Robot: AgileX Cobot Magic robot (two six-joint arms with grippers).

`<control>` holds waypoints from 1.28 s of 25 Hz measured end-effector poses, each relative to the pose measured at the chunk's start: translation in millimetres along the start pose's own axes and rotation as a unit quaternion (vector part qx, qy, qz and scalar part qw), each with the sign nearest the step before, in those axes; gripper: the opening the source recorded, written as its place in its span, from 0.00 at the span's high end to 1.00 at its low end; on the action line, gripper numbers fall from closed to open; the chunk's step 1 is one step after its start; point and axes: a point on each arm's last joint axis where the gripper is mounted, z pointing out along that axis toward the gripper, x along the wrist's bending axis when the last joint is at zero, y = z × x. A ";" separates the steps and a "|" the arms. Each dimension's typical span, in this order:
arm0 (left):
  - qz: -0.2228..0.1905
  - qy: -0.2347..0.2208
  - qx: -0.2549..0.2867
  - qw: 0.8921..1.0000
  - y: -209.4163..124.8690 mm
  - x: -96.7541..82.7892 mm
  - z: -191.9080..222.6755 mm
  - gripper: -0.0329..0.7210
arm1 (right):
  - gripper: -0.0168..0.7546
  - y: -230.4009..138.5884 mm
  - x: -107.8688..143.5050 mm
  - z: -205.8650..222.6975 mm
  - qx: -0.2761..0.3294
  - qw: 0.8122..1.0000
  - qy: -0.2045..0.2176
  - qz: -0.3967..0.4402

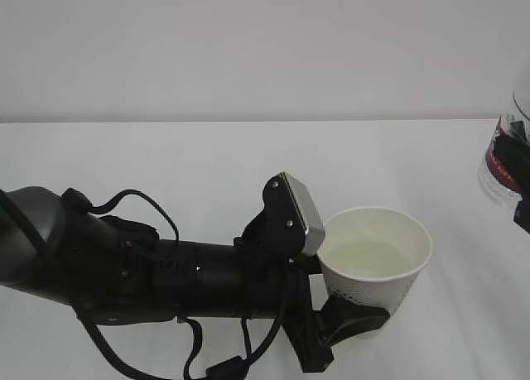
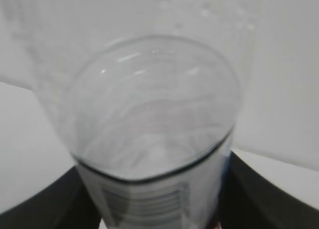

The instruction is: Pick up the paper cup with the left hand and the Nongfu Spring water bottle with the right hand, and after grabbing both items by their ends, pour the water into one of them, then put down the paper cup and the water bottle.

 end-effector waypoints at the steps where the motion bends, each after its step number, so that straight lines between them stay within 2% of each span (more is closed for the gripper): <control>1: 0.000 -0.001 -0.002 1.000 0.4 -0.1 0.0 0.28 | 0.38 -2.9 0.0 -1.6 0.005 1.000 -0.004 0.007; 9: 0.011 0.000 -0.007 1.000 1.3 -0.1 0.0 0.28 | 0.38 -22.9 -6.5 -14.0 0.041 0.993 -0.073 0.088; 20: 0.025 0.016 -0.013 0.999 2.5 2.9 -0.1 0.28 | 0.38 -45.1 -6.1 7.2 0.024 0.989 -0.075 0.122; 27: 0.026 0.017 -0.013 0.999 2.4 3.1 -0.1 0.28 | 0.38 -70.7 -3.3 20.6 0.079 0.984 -0.070 0.142; 32: 0.025 0.019 -0.013 0.999 2.5 3.4 -0.2 0.28 | 0.38 -68.7 -5.4 28.2 0.071 0.985 -0.071 0.144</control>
